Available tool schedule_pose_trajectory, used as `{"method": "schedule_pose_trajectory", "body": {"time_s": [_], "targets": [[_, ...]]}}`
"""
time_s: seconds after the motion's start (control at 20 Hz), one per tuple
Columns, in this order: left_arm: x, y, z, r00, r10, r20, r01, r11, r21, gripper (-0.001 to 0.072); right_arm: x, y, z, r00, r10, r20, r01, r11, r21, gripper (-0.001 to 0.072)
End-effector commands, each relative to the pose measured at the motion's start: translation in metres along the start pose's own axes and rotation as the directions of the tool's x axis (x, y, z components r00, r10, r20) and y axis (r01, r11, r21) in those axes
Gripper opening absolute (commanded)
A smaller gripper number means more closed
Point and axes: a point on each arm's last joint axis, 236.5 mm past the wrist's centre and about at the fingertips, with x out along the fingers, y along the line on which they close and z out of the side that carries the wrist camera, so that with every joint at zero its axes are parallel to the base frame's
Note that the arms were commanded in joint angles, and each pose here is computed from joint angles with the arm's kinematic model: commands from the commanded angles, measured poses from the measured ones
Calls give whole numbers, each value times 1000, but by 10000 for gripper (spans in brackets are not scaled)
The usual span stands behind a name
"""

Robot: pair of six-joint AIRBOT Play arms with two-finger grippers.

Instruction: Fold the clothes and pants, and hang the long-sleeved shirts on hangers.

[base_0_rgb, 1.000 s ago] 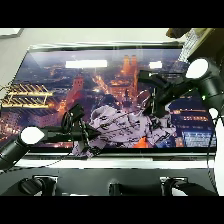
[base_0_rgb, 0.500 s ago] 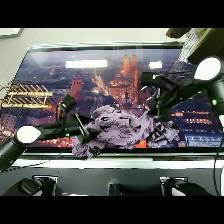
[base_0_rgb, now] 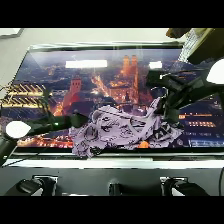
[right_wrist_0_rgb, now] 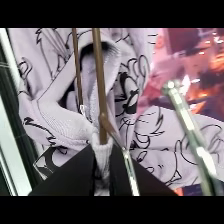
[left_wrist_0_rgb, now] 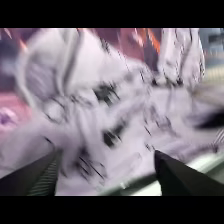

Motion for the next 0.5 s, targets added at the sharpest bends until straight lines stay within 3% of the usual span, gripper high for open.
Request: {"method": "schedule_pose_trajectory", "body": {"time_s": [0.0, 0.15, 0.2, 0.45], "targets": [[27, -9, -31, 986, 148, -74, -148, 989, -1, 594, -1, -7, 1, 999, -35, 6, 35, 999, 25, 31], [43, -36, -27, 962, 271, 21, -272, 955, 115, 595, -1, -8, 2, 999, -36, 7, 36, 999, 38, 31], [49, -48, -23, 958, 281, 61, -286, 953, 97, 595, -1, -8, 1, 999, -36, 7, 36, 999, 39, 31], [115, -96, -41, 983, 167, 74, -177, 972, 152, 595, -1, -8, 2, 999, -37, 7, 36, 999, 39, 32]]}}
